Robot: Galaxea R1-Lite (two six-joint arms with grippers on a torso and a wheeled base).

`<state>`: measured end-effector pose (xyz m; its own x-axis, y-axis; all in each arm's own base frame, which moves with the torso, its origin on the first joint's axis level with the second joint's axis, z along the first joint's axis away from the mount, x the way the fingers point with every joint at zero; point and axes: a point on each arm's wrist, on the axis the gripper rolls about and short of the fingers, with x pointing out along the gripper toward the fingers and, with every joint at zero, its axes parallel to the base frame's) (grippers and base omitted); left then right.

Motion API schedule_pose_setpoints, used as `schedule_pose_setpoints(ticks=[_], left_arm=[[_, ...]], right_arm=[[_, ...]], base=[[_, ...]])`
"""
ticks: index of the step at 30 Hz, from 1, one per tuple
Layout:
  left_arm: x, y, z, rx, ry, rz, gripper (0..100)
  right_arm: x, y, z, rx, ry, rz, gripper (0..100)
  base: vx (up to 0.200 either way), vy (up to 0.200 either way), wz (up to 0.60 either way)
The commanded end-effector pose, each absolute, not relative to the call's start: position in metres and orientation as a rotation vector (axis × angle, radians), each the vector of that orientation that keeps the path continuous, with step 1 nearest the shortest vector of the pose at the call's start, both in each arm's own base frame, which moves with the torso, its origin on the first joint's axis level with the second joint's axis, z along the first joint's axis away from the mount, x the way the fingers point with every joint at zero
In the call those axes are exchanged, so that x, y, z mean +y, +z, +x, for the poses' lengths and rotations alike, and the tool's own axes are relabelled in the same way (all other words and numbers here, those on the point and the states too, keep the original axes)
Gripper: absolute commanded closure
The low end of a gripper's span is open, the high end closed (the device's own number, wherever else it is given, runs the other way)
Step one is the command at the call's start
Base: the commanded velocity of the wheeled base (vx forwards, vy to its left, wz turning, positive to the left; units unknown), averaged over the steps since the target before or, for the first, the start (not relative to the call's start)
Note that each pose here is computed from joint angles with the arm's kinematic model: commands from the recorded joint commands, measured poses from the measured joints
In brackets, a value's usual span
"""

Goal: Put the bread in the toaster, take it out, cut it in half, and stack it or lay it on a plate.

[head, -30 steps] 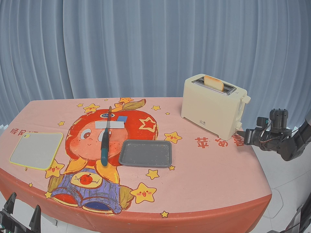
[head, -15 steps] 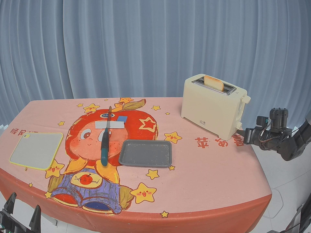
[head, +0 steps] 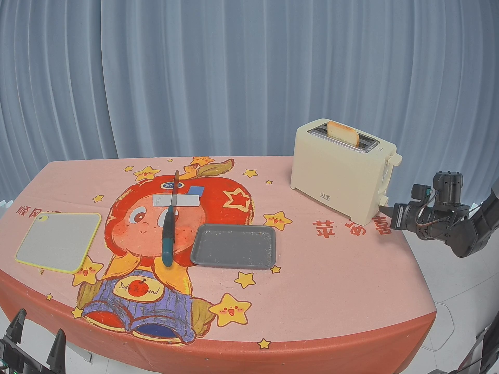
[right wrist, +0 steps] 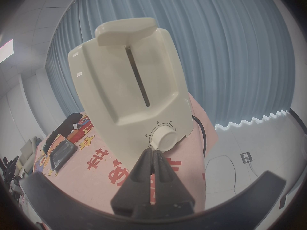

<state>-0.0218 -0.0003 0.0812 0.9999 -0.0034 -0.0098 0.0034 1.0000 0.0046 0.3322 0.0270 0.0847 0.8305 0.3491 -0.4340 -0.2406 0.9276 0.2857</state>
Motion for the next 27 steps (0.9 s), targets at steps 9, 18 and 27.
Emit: schedule_pose_setpoints(ticks=[9,18,27], left_arm=[[0.000,0.076,-0.020,0.028,-0.003,0.004,0],[0.000,0.076,-0.020,0.029,-0.003,0.004,0],[0.000,0.076,-0.021,0.028,-0.003,0.004,0]], right_arm=[[0.031,0.082,0.327,0.518,0.326,0.220,100],[0.031,0.081,0.327,0.522,0.325,0.219,100],[0.032,0.091,0.319,0.497,0.310,0.206,100]], base=[[0.000,0.000,0.00],[0.000,0.000,0.00],[0.000,0.000,0.00]])
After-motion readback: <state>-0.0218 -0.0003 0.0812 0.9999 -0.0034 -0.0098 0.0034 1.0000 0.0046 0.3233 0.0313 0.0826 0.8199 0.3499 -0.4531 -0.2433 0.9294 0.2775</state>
